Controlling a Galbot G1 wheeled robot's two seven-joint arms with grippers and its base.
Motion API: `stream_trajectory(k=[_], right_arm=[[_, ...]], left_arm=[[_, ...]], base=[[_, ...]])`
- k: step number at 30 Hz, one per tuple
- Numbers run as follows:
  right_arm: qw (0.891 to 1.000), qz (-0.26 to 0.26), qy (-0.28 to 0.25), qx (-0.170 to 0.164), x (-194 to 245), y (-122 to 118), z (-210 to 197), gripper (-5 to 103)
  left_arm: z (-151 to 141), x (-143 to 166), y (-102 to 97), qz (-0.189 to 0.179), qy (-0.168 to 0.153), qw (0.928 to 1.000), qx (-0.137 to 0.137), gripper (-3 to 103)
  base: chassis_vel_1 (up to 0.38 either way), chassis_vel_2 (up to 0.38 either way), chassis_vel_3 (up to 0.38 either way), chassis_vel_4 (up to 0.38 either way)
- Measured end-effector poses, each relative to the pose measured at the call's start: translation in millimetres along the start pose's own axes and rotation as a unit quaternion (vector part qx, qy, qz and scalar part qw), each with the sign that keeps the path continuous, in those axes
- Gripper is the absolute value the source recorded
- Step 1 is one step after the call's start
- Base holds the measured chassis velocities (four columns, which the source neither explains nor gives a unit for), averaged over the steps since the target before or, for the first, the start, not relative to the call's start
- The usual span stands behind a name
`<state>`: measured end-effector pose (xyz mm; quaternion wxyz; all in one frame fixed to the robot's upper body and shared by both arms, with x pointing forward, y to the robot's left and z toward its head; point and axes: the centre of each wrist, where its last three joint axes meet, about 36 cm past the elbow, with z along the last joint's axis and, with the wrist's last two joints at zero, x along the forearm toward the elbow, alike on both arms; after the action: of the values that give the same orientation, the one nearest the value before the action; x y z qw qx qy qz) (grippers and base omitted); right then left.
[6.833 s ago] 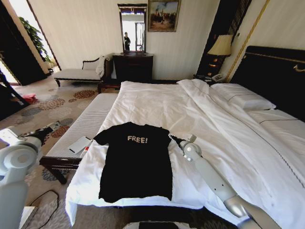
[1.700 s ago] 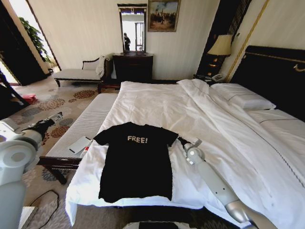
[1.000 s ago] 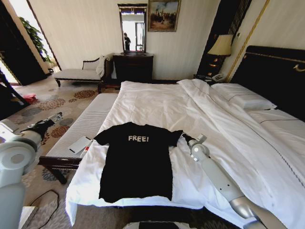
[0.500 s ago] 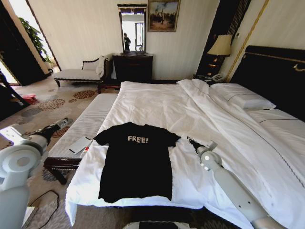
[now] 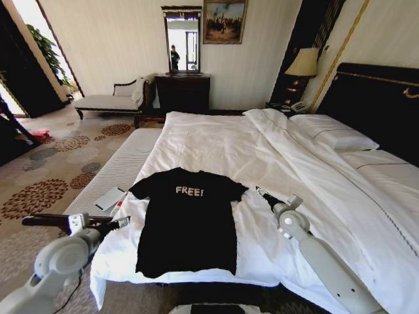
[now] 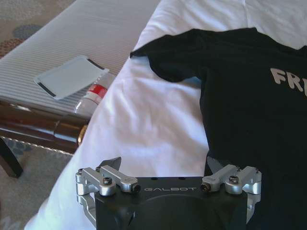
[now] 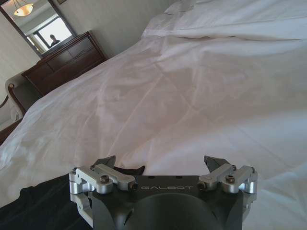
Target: Fold the clothes on the bed.
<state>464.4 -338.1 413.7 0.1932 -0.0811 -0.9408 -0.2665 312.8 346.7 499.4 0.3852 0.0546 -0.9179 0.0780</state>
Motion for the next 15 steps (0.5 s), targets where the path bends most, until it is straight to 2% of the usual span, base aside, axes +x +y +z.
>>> stream_trajectory(k=[5,6,7,9,11,13,15], right_arm=[[1.0,0.001,-0.004,-0.002,0.0,-0.3,-2.2,100],[1.0,0.002,-0.006,-0.003,0.0,-0.7,-3.4,100],[1.0,0.003,-0.009,-0.004,0.1,-1.8,-6.1,100],[1.0,0.005,-0.012,-0.006,0.3,-3.4,-8.7,100],[1.0,0.006,-0.013,-0.006,0.3,-3.8,-9.1,100],[1.0,0.008,-0.014,-0.007,-0.1,-5.6,-10.0,100],[1.0,0.009,-0.014,-0.008,-0.4,-6.6,-10.4,100]], left_arm=[[20.2,-6.6,-6.4,0.001,0.025,0.9995,-0.019,100],[25.6,-8.3,-6.7,0.0,0.03,0.9991,-0.029,100],[37.4,-9.9,-8.0,0.0,0.042,0.9978,-0.051,100],[47.3,-7.7,-9.4,0.002,0.055,0.9963,-0.067,100],[50.0,-6.7,-9.6,0.002,0.058,0.9957,-0.073,100],[58.2,-5.0,-7.8,-0.004,0.06,0.9927,-0.104,100],[61.7,-5.4,-6.1,-0.007,0.059,0.9908,-0.122,102]], base=[[0.0,0.0,0.0,0.0],[0.0,0.0,0.0,0.0],[0.0,0.0,0.0,0.0],[0.0,0.0,0.0,0.0],[0.0,0.0,0.0,0.0],[0.0,0.0,0.0,0.0],[0.0,0.0,0.0,0.0]])
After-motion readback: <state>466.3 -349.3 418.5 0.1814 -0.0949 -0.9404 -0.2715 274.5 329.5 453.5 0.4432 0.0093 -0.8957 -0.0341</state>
